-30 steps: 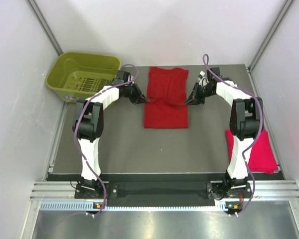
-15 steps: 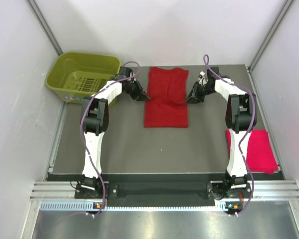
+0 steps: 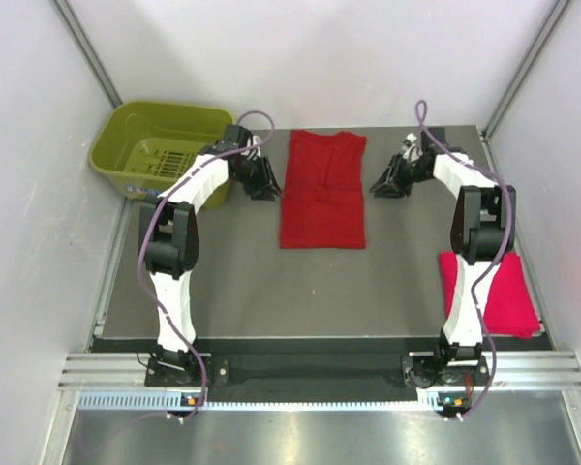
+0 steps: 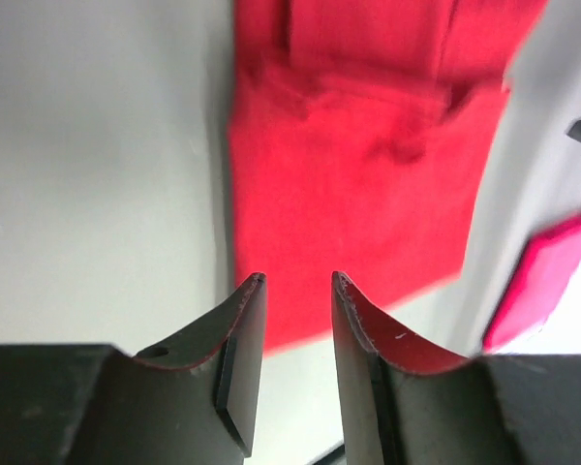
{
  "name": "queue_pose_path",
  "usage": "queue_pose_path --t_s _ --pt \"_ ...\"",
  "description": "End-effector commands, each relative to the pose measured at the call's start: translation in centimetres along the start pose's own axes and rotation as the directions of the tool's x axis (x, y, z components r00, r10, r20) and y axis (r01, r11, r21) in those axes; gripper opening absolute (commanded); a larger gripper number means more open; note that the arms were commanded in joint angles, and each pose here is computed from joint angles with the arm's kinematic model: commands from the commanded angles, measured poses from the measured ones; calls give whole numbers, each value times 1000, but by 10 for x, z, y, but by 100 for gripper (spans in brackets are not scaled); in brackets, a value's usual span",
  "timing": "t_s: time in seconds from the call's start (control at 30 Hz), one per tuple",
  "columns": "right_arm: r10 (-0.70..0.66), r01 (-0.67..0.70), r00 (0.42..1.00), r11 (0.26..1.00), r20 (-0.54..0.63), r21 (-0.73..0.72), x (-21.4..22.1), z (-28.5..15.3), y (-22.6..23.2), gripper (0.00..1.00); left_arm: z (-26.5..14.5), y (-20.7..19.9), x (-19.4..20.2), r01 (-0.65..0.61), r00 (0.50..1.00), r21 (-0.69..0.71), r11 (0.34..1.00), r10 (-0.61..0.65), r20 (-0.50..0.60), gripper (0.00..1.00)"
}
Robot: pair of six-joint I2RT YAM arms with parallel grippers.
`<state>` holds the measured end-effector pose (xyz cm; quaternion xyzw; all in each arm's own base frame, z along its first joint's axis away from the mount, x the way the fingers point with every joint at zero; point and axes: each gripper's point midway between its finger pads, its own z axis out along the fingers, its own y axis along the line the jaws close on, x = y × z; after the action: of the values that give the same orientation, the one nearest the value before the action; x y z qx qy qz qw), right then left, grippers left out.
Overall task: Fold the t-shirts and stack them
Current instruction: Fold the tshirt
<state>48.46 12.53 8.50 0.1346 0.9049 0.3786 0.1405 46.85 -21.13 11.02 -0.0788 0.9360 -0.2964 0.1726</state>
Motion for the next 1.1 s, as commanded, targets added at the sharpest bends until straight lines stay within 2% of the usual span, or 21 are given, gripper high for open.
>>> queue_pose_path --t_s 0.0,0.17,0.2,0.3,0.47,0.53,0.6,0.83,1.07 --pt "-149 148 989 983 6 -109 36 -7 60 28 -10 -44 25 -136 991 142 980 135 18 38" --pt "-181 182 983 964 23 -191 64 22 86 25 2 -59 45 -148 989 125 981 144 44 33" --pt "-153 153 988 966 16 -207 67 27 92 24 4 -69 45 -164 985 144 976 155 70 32" --pt "-144 139 989 961 -7 -238 79 52 106 17 11 -78 57 -142 989 172 975 134 59 30" --pt "-97 87 995 955 -22 -283 81 88 116 11 14 -74 65 -165 985 120 979 158 70 28" --pt "-93 84 996 949 -16 -304 71 96 124 10 9 -75 64 -180 982 121 976 171 82 28" --pt "-65 50 997 956 -44 -290 67 113 113 9 7 -73 67 -199 979 118 973 192 71 28" --pt "-57 56 998 954 5 -295 21 144 104 10 11 -63 83 -191 982 116 975 190 14 28" --pt "-45 53 998 953 34 -299 -13 139 102 12 9 -62 82 -203 979 98 974 205 -6 29"
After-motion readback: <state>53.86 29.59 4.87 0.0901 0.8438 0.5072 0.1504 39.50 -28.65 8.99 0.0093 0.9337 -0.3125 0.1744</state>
